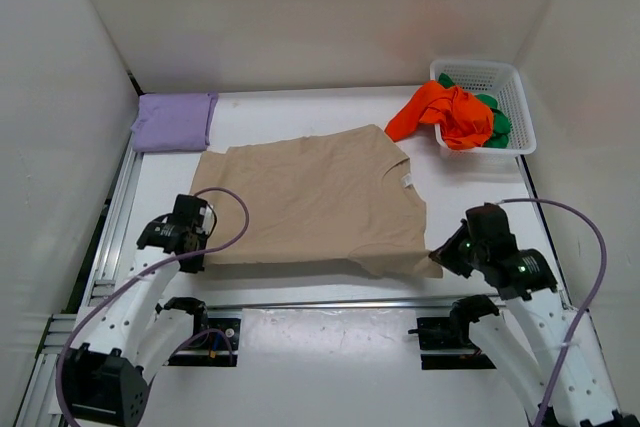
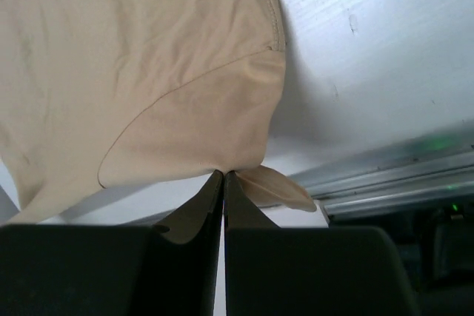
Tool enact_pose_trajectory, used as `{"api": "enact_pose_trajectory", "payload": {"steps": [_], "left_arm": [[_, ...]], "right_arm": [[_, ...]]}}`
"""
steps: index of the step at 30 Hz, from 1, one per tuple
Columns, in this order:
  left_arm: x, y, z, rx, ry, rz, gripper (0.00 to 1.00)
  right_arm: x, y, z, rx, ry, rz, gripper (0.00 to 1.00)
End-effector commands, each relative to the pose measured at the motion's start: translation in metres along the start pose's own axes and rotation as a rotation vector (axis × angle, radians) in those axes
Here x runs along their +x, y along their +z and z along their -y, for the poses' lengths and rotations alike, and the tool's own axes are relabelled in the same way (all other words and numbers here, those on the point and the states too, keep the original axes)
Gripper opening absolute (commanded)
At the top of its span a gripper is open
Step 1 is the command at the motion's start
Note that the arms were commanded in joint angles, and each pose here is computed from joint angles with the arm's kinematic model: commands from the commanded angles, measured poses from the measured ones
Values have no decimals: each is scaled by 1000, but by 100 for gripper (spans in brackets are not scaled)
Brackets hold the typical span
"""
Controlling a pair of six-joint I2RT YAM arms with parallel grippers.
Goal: Fold and stack the t-shirts
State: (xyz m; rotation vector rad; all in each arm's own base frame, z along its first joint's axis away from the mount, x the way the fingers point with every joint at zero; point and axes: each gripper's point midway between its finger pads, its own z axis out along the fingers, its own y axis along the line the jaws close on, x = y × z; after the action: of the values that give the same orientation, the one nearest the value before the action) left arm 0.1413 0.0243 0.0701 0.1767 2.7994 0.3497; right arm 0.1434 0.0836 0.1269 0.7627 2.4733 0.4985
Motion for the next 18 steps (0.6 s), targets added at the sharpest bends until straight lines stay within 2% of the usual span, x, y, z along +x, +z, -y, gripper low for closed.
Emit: {"api": "enact_pose_trajectory", "payload": {"steps": [1, 4, 6, 7, 8, 9, 10, 11, 12, 13, 14, 15, 16, 17, 18], "left_arm": [[17, -7, -6, -18, -11, -24, 11], [14, -8, -3, 10, -29, 1, 10], [8, -2, 3, 37, -35, -13, 10], [-20, -3, 1, 41, -67, 61, 10], [-36, -4, 2, 51, -73, 85, 10], [-51, 3, 2, 58, -78, 53, 10], [-103, -17, -7, 64, -111, 158, 10], [-137, -27, -12, 62, -121, 204, 10], [-166, -17, -13, 74, -122, 156, 10], [-245, -69, -37, 70, -172, 346, 10], [-279, -87, -47, 72, -190, 397, 10], [-308, -105, -55, 69, -199, 448, 10], [-343, -97, -63, 60, -214, 466, 10], [-389, -161, -86, 37, -253, 666, 10], [-405, -176, -95, 13, -271, 722, 10]], "right_arm": [[5, -29, 20, 70, 26, 18, 1], [-3, -33, 15, 55, 13, 46, 1], [-15, -18, -3, 38, -19, 43, 1], [-19, -12, -17, 10, -39, 26, 1], [-40, 8, -39, -5, -96, 23, 1], [-54, 14, -55, -20, -120, 12, 1], [-99, -9, -107, -126, -145, 86, 1], [-129, 20, -125, -82, -138, 26, 1], [-153, 15, -153, -125, -183, 13, 1], [-186, 8, -181, -147, -192, 50, 1], [-258, -17, -244, -247, -200, 192, 1], [-284, -33, -265, -291, -201, 243, 1], [-308, -53, -294, -394, -172, 300, 1], [-340, -45, -304, -438, -114, 339, 1], [-368, -84, -331, -586, -102, 465, 1]]}}
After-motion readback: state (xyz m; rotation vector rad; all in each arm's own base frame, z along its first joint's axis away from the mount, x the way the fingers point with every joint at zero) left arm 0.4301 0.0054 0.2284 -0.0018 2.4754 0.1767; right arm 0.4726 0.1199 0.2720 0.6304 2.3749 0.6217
